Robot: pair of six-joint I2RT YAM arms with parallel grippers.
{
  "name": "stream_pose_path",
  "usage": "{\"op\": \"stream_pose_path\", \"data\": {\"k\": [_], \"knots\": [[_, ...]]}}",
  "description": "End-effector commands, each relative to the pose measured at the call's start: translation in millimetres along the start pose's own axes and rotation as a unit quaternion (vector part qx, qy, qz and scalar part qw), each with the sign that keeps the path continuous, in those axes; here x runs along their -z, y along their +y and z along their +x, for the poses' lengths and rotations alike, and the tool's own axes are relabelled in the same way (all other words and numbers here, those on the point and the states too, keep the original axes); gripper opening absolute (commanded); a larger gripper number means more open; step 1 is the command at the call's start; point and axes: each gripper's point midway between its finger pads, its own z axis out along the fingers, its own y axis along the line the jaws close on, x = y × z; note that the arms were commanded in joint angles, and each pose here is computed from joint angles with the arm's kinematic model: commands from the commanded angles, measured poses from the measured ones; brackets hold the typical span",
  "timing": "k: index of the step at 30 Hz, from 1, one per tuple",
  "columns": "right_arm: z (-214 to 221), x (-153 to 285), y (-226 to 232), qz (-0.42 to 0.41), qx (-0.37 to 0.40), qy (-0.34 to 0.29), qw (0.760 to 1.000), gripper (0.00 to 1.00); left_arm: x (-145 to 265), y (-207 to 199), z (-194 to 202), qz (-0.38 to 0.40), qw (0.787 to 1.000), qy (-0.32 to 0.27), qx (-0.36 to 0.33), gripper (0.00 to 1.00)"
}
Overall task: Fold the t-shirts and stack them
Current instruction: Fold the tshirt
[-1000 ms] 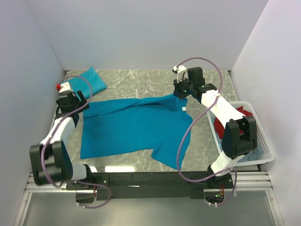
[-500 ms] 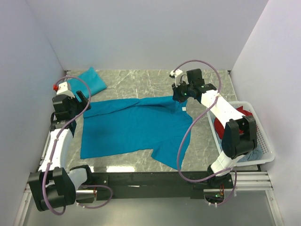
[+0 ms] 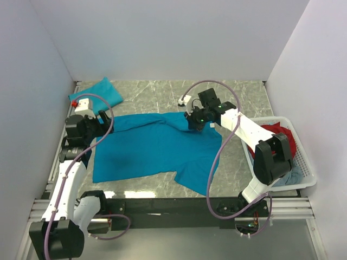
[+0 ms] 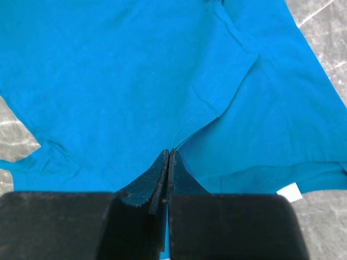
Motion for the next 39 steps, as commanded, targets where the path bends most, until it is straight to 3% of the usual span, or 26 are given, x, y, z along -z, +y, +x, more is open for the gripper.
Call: {"op": "stream_pose_path", "data": {"k": [1, 9, 12, 14, 15, 19, 24, 29, 39], "knots": [[-1.7, 14.6, 1.6, 0.009, 0.025, -0.002, 1.0, 0.0, 5.7, -7.2, 1.0, 0.009, 1.0, -0.005, -0.024, 0.83], [31.3, 8.7, 26.0, -0.034, 0.086, 0.053, 0.994, 0.0, 6.8, -16.3, 0.9, 0.025, 0.999, -0.005, -0.033, 0.83], [52.3, 0.7, 42.7, -0.066, 0.114, 0.087, 0.987, 0.11, 7.0, -17.9, 0.2, 0.029, 0.999, -0.006, -0.033, 0.83], [68.9, -5.0, 52.1, -0.082, 0.128, 0.115, 0.982, 0.3, 6.6, -18.2, 0.2, 0.03, 0.999, -0.005, -0.033, 0.83], [70.1, -9.5, 56.3, -0.09, 0.129, 0.119, 0.98, 0.45, 6.0, -18.9, 0.4, 0.032, 0.999, -0.005, -0.033, 0.83], [34.9, -9.6, 35.0, -0.079, 0.075, 0.073, 0.991, 0.56, 6.5, -19.3, 0.1, 0.032, 0.999, -0.005, -0.032, 0.83], [-9.0, -31.2, -9.5, -0.058, -0.022, 0.042, 0.997, 0.57, 6.8, -20.9, -0.7, 0.037, 0.999, -0.008, -0.033, 0.83], [-11.6, -75.0, -35.1, -0.076, -0.125, 0.063, 0.987, 0.56, 3.9, -23.6, 1.3, 0.045, 0.998, -0.001, -0.036, 0.83], [-6.9, -102.9, -67.6, -0.057, -0.155, 0.069, 0.984, 0.54, -1.0, -29.8, 6.1, 0.065, 0.997, 0.013, -0.033, 0.83]]}}
